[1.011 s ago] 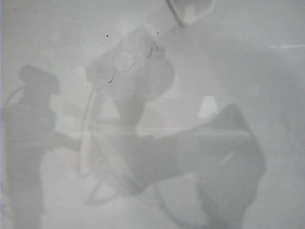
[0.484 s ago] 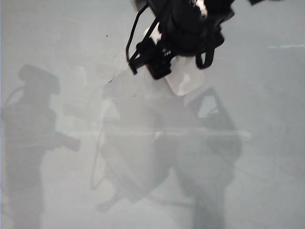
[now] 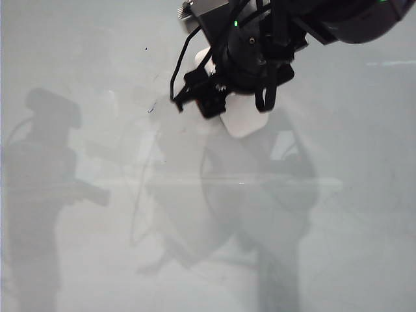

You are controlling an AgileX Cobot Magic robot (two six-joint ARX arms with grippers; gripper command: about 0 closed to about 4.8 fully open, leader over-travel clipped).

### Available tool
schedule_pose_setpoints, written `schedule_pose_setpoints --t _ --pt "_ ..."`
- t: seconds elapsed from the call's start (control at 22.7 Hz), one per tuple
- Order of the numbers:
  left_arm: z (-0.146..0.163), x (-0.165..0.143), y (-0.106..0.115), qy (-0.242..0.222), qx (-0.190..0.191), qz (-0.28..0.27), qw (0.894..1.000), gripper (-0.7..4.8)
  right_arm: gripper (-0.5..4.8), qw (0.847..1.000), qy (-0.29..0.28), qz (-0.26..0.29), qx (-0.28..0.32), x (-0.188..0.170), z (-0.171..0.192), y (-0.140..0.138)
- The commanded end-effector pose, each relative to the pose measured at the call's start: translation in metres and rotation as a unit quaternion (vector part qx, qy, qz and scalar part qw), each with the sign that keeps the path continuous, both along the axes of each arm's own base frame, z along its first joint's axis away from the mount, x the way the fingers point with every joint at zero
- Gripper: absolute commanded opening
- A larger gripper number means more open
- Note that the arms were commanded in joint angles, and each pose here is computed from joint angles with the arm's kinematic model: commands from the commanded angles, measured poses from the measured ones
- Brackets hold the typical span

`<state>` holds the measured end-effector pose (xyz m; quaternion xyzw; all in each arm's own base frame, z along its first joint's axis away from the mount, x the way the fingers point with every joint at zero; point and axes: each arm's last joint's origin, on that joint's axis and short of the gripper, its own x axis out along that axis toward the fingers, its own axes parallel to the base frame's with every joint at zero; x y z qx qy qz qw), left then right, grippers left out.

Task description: Grab the whiteboard eraser that is attached to the surface of the whiteboard and use it to clean the writing on the whiteboard.

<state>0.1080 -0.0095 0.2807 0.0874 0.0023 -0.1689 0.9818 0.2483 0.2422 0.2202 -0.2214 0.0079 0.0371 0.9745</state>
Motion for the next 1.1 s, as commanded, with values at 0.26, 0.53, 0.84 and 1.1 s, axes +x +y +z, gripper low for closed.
schedule_pose_setpoints --t 0.26,0.53,0.84,1.1 --pt "0.001 0.0 0.0 -0.001 0.0 -0.004 1.0 -0.06 1.44 0.998 -0.003 0.066 0.01 0.017 0.0 0.027" --pt "0.001 0.0 0.0 -0.001 0.0 -0.004 1.0 -0.06 1.42 0.992 0.029 0.12 0.014 0.016 -0.016 0.047" --pt "0.001 0.0 0.0 -0.001 0.0 -0.004 1.0 -0.06 1.43 0.998 0.024 0.052 -0.017 0.022 -0.019 0.047" --pt "0.001 0.0 0.0 -0.001 0.0 -0.004 1.0 -0.06 1.44 0.995 0.0 -0.078 -0.06 0.026 0.004 0.027"
